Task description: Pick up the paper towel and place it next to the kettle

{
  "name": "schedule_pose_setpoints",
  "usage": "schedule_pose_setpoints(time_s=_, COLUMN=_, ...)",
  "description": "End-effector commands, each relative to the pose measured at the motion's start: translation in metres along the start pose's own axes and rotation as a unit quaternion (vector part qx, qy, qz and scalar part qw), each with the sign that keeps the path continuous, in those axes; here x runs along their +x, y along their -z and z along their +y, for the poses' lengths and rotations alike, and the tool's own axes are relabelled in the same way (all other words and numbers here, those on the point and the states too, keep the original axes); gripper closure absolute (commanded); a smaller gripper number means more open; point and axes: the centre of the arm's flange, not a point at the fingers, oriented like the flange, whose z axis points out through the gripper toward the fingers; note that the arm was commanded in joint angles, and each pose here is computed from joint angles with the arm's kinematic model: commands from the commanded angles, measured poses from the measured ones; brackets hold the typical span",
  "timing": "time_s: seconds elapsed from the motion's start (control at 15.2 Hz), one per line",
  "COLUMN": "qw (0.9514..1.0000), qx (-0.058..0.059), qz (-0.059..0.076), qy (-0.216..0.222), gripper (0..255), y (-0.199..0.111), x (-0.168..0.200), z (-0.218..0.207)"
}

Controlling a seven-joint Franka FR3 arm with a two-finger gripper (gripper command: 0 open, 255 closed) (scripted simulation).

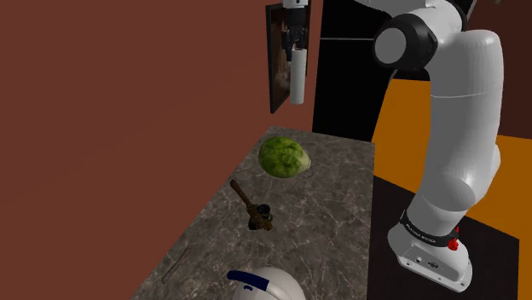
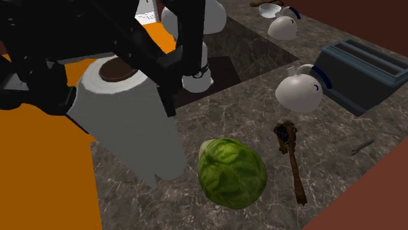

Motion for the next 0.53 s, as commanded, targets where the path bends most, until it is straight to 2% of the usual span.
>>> schedule_pose_setpoints(time_s=0.0, qw=1.0000, qx=0.000, qz=0.000, qy=0.000, gripper=255, y=-0.001, x=-0.016, z=-0.020)
schedule_pose_setpoints(time_s=0.46, qw=1.0000, qx=0.000, qz=0.000, qy=0.000, gripper=255, y=-0.007, x=-0.071, z=-0.094)
